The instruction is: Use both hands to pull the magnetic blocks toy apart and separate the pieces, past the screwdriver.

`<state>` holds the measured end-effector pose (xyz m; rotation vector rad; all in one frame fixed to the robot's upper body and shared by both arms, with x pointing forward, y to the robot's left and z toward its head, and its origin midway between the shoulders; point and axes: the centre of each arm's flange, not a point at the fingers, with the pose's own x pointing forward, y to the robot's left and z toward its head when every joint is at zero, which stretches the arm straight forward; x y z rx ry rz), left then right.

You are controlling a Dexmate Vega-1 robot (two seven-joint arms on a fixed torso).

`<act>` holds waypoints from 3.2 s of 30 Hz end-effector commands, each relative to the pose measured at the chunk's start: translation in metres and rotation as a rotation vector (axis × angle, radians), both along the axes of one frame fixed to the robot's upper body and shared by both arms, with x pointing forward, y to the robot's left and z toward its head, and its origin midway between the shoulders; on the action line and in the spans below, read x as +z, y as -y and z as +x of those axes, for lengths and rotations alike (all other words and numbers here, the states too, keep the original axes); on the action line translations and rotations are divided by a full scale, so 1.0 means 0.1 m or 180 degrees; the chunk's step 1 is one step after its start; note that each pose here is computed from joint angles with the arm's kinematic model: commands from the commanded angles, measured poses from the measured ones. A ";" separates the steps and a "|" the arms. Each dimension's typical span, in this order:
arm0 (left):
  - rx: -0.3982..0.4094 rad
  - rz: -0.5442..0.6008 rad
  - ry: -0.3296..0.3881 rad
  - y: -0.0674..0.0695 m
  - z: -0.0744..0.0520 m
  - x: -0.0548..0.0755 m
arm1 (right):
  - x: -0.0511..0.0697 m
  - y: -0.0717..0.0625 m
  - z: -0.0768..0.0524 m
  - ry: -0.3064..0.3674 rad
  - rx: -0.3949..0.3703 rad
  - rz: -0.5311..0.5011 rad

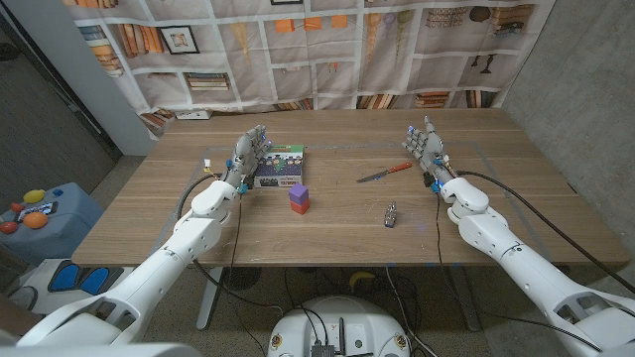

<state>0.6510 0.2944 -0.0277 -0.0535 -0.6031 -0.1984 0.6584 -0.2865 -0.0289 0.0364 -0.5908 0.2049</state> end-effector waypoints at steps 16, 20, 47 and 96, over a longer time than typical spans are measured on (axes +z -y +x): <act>-0.0053 0.0378 0.0078 -0.10 -0.19 0.26 | -0.04 0.01 -0.03 -0.0015 -0.0175 -0.0027; -0.0110 0.0411 0.0084 -0.12 -0.26 0.30 | -0.04 0.03 -0.05 -0.0018 -0.0179 -0.0044; -0.0114 0.1287 0.0251 -0.31 -0.66 0.47 | -0.14 0.10 -0.18 0.0057 -0.0307 -0.0014; 0.0556 0.3613 0.0473 0.03 -1.44 1.00 | -0.17 0.30 -0.14 0.0086 -0.0361 0.0025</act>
